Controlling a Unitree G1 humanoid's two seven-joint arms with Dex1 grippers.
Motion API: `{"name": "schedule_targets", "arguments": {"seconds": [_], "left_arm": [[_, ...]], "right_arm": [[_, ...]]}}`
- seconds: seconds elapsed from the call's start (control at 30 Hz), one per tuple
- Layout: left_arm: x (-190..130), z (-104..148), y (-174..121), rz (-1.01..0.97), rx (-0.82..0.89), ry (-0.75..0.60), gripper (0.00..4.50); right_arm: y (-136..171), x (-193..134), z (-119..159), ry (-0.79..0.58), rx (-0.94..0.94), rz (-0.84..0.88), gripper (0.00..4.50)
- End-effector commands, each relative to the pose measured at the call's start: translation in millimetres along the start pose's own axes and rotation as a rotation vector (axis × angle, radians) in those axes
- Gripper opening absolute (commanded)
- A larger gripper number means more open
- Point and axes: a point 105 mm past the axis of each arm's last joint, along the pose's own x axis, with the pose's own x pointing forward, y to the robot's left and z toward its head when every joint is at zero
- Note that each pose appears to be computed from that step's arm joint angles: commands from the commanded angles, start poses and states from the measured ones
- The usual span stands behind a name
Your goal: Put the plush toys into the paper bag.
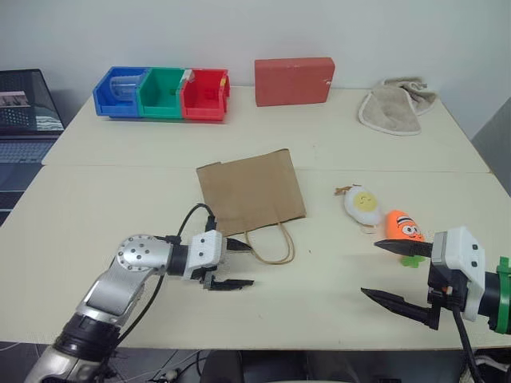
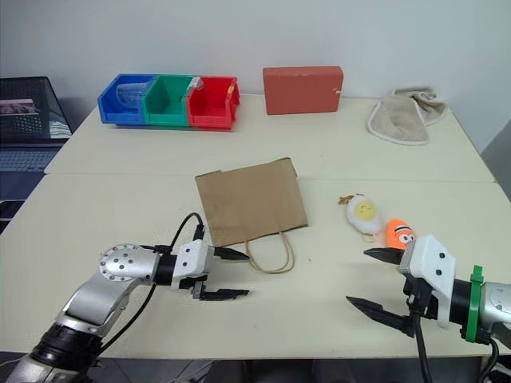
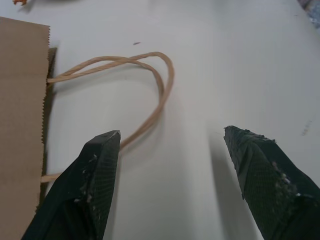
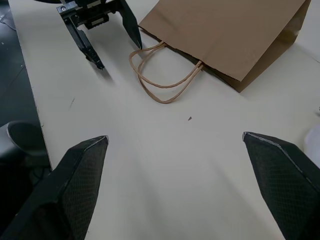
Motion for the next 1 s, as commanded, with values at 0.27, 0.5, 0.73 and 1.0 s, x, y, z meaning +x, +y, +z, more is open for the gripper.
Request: {"name": "schedule_targets", "arguments": {"seconds": [0.27, 0.5, 0.73, 1.0], "left_arm": [[40, 21, 8, -0.045, 0.047, -0.093, 3.38], [52, 20, 13, -0.051, 0.086, -0.067, 1.36], [48, 26, 17, -0.06, 0.098, -0.059, 0.02], [21, 70, 31, -0.127, -0.154, -0.198, 0.02]], "right_arm": [[9, 3, 6, -0.027, -0.018, 0.026, 4.5], [12, 3, 3, -0.032, -0.014, 0.028, 4.5], [15, 9, 0, -0.033, -0.021, 0.027, 4.5], [7, 36, 4, -0.079, -0.038, -0.025, 4.5]]}}
